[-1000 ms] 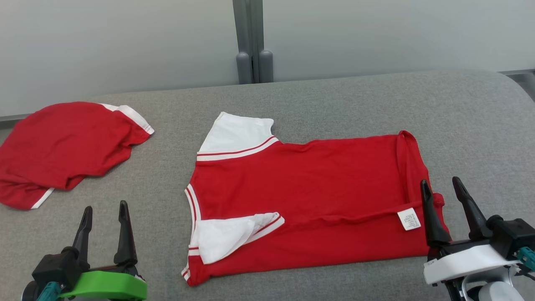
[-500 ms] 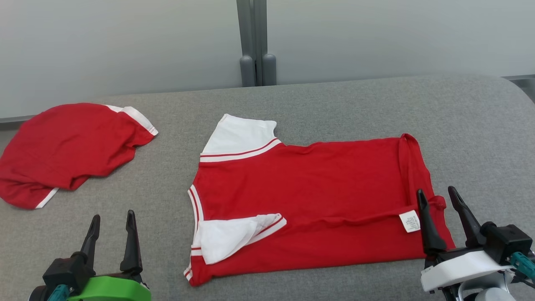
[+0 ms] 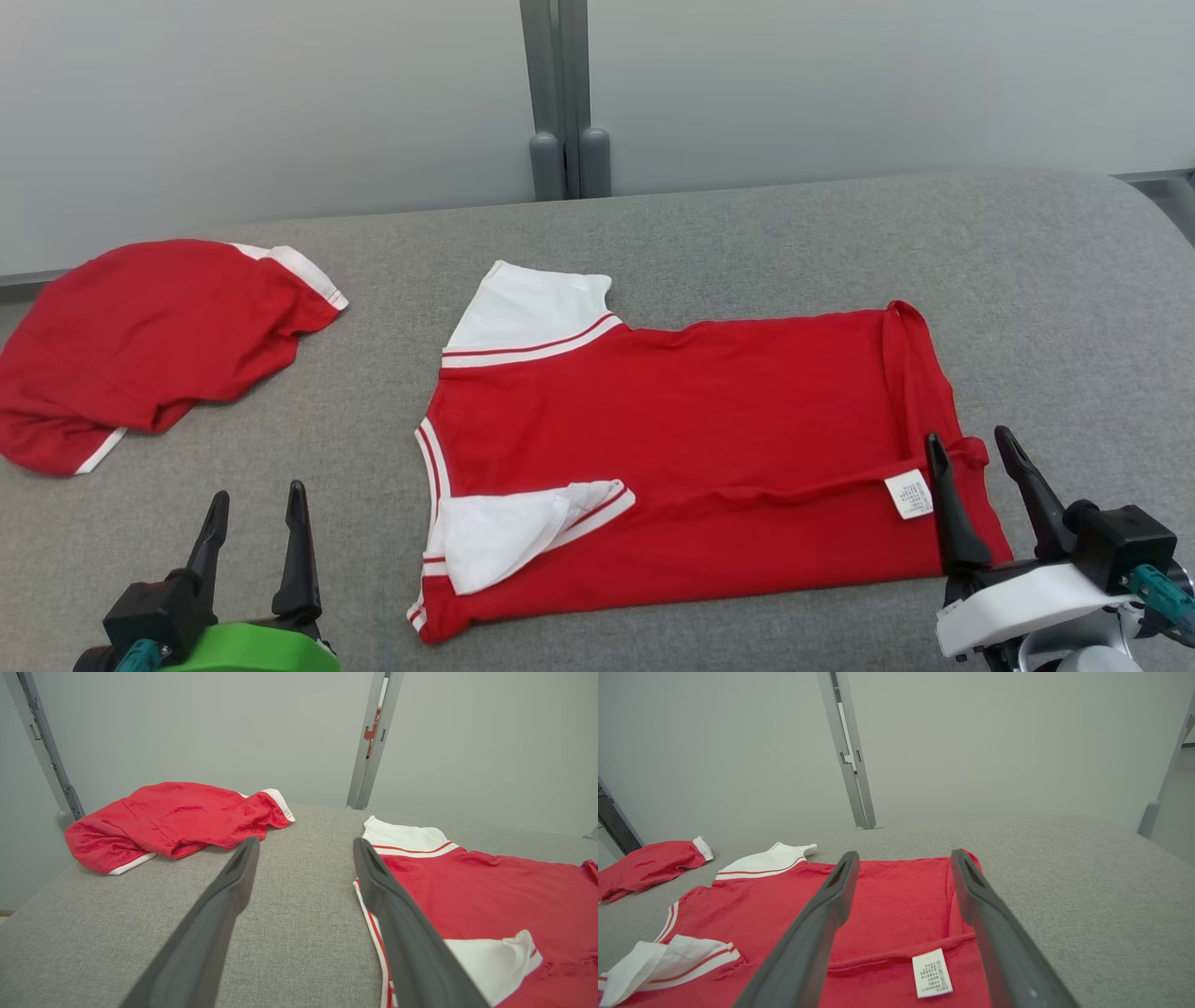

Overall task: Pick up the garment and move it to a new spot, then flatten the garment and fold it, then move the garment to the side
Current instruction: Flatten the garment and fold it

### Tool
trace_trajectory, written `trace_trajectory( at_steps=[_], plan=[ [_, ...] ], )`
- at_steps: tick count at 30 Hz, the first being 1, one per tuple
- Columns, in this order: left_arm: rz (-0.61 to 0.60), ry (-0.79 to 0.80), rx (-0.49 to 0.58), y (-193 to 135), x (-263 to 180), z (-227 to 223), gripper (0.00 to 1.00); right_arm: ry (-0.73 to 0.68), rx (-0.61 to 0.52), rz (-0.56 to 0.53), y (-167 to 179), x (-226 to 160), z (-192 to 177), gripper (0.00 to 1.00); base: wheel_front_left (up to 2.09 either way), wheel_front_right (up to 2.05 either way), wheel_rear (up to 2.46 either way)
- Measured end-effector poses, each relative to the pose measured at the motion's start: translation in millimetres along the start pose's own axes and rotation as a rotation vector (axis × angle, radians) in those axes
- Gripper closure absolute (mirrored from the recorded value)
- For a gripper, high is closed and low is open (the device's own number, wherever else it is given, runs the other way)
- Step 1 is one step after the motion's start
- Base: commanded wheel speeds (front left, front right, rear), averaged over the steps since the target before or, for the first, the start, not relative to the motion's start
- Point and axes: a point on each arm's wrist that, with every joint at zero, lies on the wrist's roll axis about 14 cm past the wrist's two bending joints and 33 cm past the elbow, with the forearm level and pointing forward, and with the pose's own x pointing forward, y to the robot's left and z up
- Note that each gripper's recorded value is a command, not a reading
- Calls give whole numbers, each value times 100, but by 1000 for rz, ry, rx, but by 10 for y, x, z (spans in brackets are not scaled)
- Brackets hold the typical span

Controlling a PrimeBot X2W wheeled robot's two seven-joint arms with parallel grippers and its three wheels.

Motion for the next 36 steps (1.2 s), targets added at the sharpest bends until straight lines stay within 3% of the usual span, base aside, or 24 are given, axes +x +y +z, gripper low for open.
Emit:
trace_trajectory(
  at_steps=[19,29,36],
  plan=[
    [-22,20,35,8,93,-36,0,-3,-13,1,-35,86,17,0,0,0,0],
    [-186,-87,195,-256,998,605,0,-26,-105,76,-123,746,246,0,0,0,0],
    [-318,-95,258,-629,1741,902,0,62,-163,76,-330,1381,243,0,0,0,0]
  ],
)
